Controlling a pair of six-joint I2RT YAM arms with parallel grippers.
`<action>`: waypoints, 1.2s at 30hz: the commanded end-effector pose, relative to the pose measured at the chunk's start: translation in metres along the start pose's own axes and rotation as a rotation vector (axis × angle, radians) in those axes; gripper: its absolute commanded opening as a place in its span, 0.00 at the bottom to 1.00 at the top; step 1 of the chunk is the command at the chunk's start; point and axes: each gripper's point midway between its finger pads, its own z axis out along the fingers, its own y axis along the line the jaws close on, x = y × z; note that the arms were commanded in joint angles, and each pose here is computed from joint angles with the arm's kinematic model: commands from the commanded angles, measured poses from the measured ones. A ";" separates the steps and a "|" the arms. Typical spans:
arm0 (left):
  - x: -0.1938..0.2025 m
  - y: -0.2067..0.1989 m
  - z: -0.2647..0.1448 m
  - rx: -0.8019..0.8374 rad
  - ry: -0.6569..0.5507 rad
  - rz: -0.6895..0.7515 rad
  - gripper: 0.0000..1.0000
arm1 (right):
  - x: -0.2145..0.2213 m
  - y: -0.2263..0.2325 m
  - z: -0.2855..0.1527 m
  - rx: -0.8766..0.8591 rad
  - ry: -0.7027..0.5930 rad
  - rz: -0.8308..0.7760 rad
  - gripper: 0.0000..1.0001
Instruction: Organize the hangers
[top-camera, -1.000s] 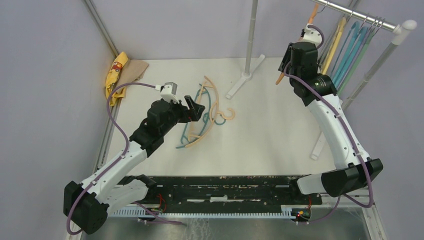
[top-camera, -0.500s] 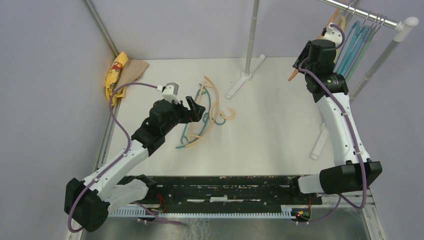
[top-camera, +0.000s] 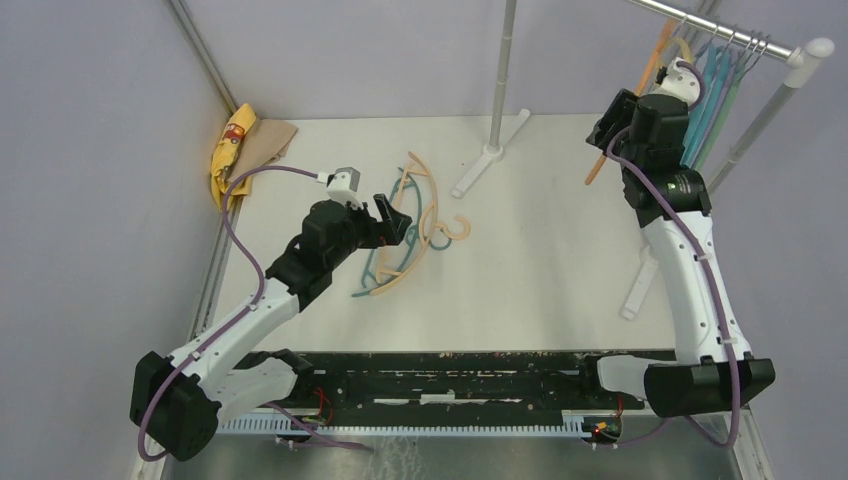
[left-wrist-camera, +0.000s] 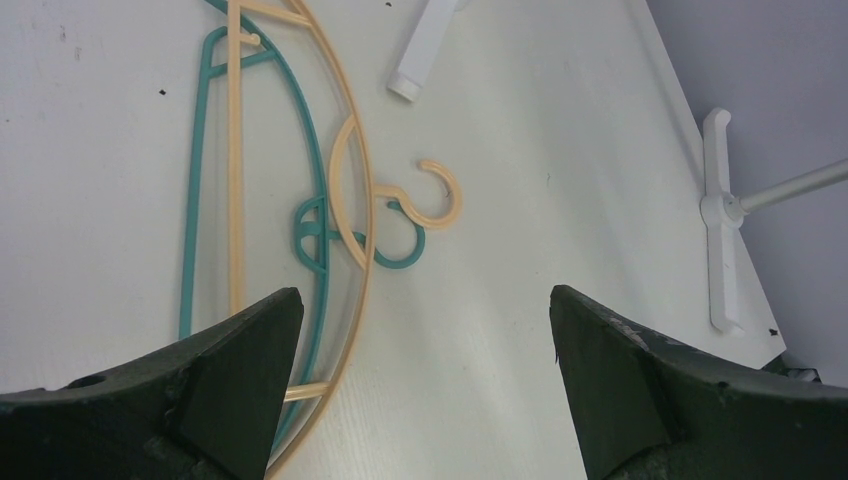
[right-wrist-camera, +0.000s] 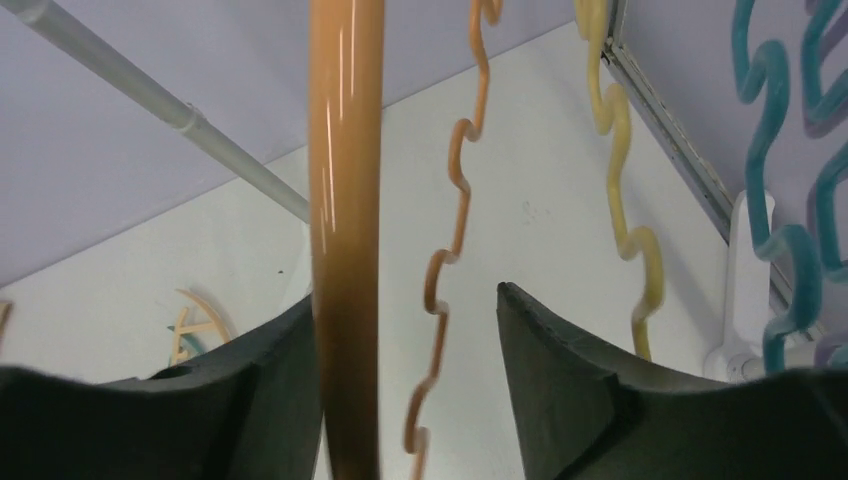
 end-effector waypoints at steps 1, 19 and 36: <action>-0.007 -0.008 0.002 0.042 -0.027 0.019 1.00 | -0.031 0.001 -0.031 -0.038 -0.092 0.034 0.79; 0.011 -0.001 0.012 0.026 0.023 0.009 1.00 | -0.060 0.005 -0.120 -0.223 -0.214 -0.043 1.00; 0.080 -0.003 0.036 -0.052 0.178 0.157 0.88 | -0.056 0.092 -0.155 -0.695 -0.117 -0.076 0.85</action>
